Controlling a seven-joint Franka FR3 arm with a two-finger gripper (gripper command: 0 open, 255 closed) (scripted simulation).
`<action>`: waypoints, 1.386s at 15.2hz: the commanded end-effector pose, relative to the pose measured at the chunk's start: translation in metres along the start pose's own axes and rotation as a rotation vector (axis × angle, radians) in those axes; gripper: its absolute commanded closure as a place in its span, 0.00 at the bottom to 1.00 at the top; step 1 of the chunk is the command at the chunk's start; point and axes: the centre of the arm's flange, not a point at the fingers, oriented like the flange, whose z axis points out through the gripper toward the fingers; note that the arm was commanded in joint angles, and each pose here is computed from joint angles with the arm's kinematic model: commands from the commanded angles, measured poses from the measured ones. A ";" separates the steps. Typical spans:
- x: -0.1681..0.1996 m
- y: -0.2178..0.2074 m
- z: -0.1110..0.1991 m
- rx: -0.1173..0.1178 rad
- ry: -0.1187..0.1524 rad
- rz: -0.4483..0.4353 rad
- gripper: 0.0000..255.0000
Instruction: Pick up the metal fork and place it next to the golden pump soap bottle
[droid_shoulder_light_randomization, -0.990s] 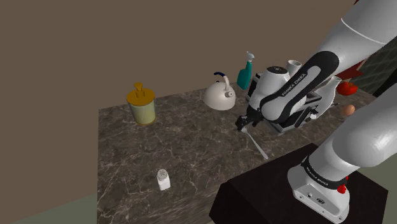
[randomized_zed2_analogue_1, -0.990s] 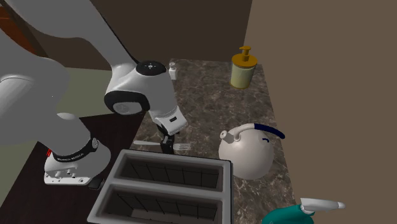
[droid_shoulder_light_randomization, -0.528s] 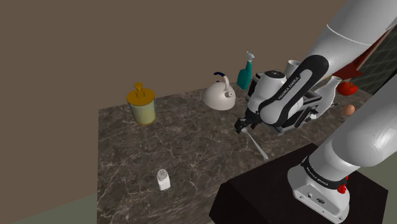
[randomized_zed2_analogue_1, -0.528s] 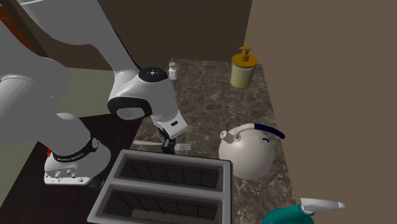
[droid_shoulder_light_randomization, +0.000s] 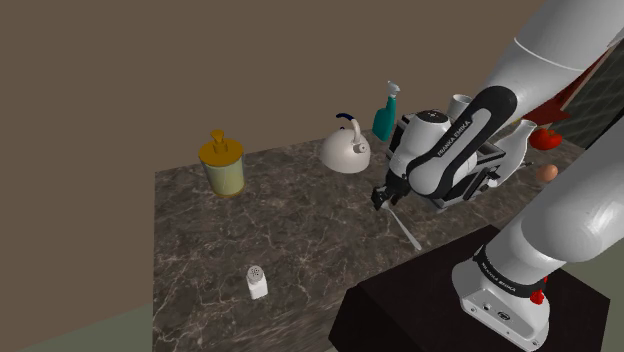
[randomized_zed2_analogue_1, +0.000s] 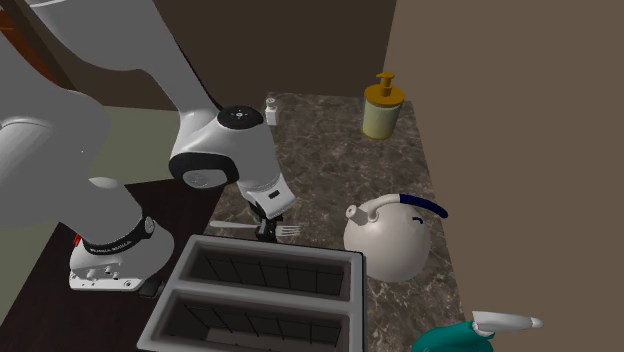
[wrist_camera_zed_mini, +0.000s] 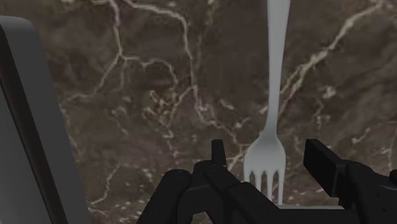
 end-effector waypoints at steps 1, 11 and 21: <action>0.000 -0.001 0.001 0.000 -0.001 -0.004 1.00; 0.001 -0.002 -0.025 0.000 -0.001 -0.004 1.00; 0.005 -0.003 -0.078 0.000 -0.001 -0.004 1.00</action>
